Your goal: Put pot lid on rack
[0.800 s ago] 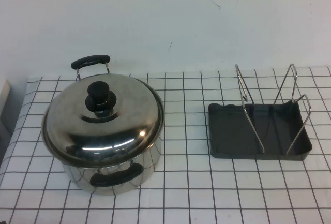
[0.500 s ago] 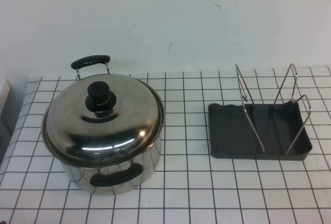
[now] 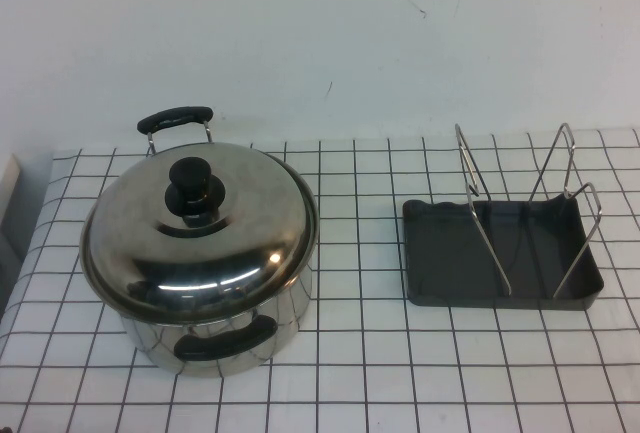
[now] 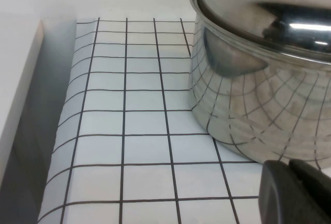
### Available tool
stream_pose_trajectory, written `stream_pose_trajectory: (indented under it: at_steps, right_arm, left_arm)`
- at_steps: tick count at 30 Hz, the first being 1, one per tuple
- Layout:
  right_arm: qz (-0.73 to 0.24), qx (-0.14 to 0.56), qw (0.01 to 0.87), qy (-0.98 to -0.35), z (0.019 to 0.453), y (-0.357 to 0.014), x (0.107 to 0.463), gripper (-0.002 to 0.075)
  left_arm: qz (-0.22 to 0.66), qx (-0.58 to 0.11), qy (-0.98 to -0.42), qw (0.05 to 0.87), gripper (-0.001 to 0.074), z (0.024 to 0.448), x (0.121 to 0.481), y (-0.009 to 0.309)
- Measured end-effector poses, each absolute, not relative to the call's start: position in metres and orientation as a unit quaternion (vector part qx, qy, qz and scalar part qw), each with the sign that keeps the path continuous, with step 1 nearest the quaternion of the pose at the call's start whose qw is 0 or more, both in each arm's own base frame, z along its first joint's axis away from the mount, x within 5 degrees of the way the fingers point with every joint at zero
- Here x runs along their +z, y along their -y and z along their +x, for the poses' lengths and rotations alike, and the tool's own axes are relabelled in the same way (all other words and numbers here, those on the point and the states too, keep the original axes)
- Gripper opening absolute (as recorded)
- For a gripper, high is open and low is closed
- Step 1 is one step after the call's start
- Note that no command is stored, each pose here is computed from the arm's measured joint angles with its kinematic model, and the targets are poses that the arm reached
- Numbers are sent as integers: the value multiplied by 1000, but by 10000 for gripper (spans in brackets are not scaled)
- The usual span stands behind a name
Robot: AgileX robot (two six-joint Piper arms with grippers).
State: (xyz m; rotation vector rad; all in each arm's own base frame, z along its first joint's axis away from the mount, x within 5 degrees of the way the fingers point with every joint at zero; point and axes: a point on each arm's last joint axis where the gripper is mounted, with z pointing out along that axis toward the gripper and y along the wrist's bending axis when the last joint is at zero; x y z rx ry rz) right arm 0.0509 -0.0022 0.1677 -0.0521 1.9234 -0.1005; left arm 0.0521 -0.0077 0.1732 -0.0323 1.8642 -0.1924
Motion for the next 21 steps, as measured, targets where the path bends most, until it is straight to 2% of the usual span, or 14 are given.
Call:
stream_pose_trajectory:
  at_steps: [15, 18, 21]
  right_arm:
    - [-22, -43, 578, -815, 52, 2, 168, -3]
    - [-21, -47, 612, -790, 54, 3, 176, -3]
    - [-20, -54, 674, -736, 56, 3, 190, -3]
  left_arm:
    - [-15, -83, -793, 603, -3, 53, 175, 7]
    - [-17, -84, -770, 632, -3, 55, 181, 7]
    - [-20, -85, -725, 684, -3, 56, 193, 6]
